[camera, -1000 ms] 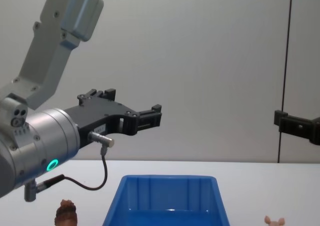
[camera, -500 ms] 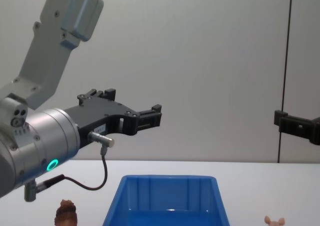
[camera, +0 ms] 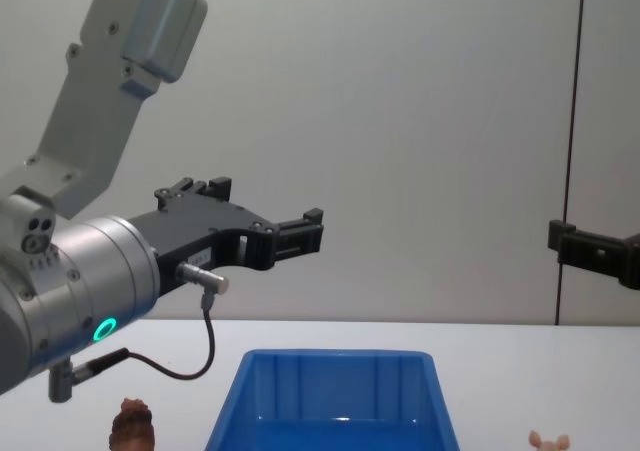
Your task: Pick up the two dolls from the table and place them into the box.
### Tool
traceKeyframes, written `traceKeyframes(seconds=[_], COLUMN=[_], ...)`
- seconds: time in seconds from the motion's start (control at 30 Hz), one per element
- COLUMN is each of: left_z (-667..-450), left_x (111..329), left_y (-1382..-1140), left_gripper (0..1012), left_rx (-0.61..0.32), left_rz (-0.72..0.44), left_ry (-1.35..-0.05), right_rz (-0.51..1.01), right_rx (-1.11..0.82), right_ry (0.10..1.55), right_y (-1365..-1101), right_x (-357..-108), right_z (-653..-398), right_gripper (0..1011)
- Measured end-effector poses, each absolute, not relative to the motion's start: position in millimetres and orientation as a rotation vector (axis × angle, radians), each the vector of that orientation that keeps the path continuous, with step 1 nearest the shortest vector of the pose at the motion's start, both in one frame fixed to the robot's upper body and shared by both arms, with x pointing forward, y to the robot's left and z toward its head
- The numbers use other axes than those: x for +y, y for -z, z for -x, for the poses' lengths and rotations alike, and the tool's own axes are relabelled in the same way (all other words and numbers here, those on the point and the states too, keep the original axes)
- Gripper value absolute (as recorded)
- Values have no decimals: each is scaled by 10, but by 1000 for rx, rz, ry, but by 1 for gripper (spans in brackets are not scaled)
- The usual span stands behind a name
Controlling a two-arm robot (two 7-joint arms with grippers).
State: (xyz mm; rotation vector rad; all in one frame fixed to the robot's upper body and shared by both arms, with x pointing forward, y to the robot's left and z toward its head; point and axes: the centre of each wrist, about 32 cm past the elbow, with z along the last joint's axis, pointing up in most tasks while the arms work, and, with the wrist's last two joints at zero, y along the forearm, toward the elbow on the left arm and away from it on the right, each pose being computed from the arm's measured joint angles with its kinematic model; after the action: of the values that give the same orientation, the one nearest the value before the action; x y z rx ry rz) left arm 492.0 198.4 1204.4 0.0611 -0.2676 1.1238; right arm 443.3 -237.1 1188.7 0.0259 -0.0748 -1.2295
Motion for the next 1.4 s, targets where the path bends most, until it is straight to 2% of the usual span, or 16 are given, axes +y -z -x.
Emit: traceKeyframes(seconds=[0.6, 1.4], left_z=[-4920, -4920], left_x=[1984, 1984], left_y=[-12044, -12044], left_gripper=[1002, 1001], left_rx=[-268, -268], left_rz=[-61, -61], left_ry=[-1124, -1124], right_rz=[8, 211], right_rx=[-38, 64], right_ry=[1262, 1371], right_y=[-11882, -11716], right_x=[-2332, -2266], right_z=[-4415, -4629], right_gripper=[1001, 1001])
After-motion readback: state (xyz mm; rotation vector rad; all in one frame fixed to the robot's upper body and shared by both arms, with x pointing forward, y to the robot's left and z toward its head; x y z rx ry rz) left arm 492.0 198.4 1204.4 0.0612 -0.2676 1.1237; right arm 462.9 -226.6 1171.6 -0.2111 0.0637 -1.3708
